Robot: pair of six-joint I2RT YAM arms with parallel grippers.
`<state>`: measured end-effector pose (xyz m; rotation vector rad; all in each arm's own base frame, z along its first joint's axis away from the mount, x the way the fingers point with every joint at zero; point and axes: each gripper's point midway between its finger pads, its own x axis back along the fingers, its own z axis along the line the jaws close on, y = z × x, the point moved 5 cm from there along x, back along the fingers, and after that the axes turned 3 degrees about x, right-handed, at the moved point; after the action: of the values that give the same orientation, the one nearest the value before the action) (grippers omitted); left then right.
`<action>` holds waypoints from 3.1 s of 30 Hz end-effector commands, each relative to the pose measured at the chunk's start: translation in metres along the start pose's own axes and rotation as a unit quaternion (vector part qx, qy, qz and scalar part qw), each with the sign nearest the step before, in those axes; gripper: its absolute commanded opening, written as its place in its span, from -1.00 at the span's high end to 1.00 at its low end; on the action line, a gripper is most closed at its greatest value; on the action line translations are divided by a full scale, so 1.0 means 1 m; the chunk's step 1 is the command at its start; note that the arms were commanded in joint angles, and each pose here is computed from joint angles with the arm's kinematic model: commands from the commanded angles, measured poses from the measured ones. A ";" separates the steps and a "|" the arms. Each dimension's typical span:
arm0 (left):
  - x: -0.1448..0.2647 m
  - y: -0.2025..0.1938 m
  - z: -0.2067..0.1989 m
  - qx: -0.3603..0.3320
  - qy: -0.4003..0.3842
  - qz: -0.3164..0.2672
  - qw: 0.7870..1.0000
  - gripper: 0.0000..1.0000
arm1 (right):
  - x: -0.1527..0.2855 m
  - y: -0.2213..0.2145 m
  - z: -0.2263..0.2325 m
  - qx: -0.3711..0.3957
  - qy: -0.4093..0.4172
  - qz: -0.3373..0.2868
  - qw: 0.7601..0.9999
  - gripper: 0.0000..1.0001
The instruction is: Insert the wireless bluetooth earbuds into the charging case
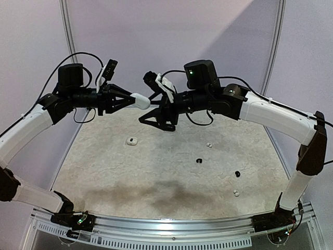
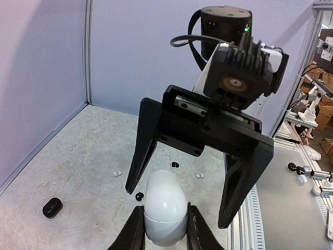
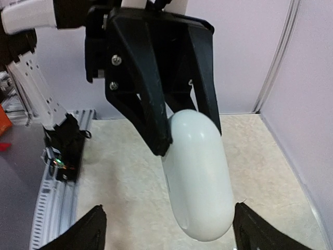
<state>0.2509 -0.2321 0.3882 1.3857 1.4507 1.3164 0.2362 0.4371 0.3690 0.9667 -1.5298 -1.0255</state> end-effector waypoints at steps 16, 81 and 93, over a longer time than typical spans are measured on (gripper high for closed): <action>0.002 -0.014 -0.024 -0.038 -0.031 0.013 0.999 1.00 | 0.000 0.017 0.008 -0.074 0.069 -0.026 0.995 0.51; -0.023 -0.050 -0.039 -0.073 -0.070 0.024 0.995 0.30 | 0.018 0.018 0.020 0.069 -0.008 0.130 0.989 1.00; -0.022 -0.044 -0.042 -0.074 -0.084 0.002 0.994 0.39 | 0.025 0.023 0.022 0.069 -0.012 0.114 0.991 1.00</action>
<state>0.2170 -0.2525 0.3460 1.3550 1.2557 1.3261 0.2110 0.4263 0.3753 0.7873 -1.6880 -0.7304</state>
